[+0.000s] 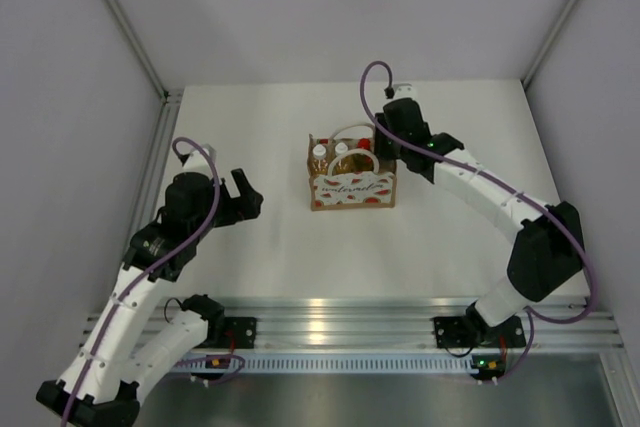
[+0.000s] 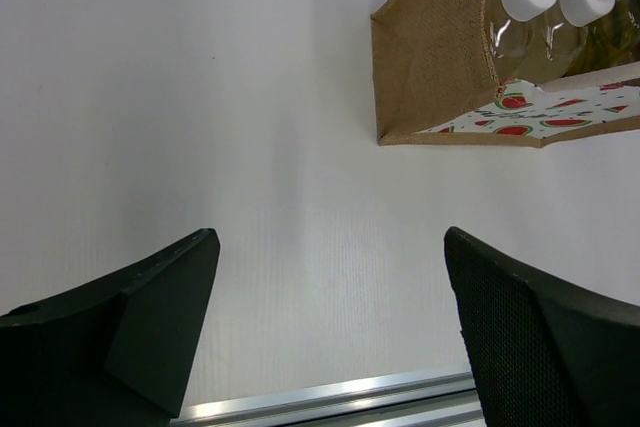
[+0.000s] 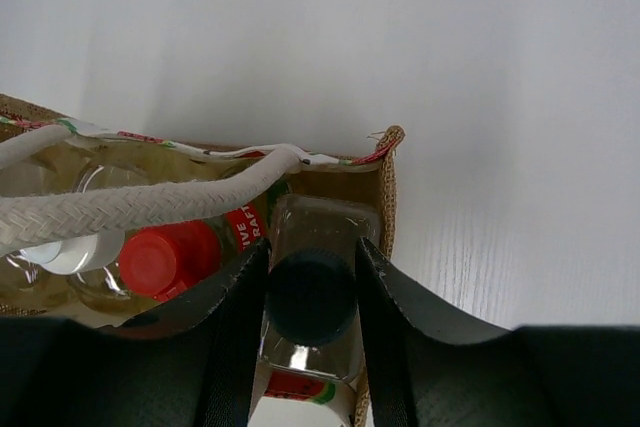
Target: Take the personal care products out of the canvas bag
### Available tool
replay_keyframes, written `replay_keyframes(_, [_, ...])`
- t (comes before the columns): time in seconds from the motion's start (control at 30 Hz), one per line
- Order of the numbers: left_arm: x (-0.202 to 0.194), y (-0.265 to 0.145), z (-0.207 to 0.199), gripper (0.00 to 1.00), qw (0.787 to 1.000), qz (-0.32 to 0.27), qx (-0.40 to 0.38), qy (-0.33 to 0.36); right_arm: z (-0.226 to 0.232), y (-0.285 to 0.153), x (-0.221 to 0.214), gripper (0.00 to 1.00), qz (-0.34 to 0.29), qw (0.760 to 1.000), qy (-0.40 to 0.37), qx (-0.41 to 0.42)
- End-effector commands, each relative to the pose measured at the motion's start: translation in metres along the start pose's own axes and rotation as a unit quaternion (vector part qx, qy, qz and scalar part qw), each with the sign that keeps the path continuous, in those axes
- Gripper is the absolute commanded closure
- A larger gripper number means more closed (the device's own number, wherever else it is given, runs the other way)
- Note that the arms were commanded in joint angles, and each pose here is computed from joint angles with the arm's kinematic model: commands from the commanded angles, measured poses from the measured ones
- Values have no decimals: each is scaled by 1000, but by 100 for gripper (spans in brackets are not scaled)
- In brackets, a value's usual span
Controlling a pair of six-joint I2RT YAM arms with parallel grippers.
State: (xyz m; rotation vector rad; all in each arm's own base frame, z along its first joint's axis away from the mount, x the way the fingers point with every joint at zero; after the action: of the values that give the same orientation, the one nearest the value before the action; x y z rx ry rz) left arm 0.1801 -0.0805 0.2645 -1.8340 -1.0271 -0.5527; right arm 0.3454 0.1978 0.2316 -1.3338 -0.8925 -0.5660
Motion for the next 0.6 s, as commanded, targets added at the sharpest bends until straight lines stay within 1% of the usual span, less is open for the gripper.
replay_keyframes(0.0, [0,2,2,2,1000,-8,2,8,8,7,-10,61,6,1000,9,-11])
replay_keyframes(0.27, [0,1,2,2,1000,-12,0,6,3,17,-33,61,37,998,10,-49])
replay_keyframes(0.57, [-1,2,2,2,1000,-9,-1,7,8,23,-53,58,58,996,1,-64])
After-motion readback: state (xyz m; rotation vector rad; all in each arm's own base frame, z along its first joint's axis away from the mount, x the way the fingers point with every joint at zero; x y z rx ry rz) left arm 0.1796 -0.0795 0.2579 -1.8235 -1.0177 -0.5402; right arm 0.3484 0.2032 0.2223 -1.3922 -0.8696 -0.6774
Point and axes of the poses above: each gripper's point midway between its finger pads, its own y axis out along the fingers, its own z axis along the line the jaws close on, x = y × z, the point moved 6 cm from there along -y, back along the fingers, and after that the axes turned 8 degrees about -y, right-handed, at the moved point
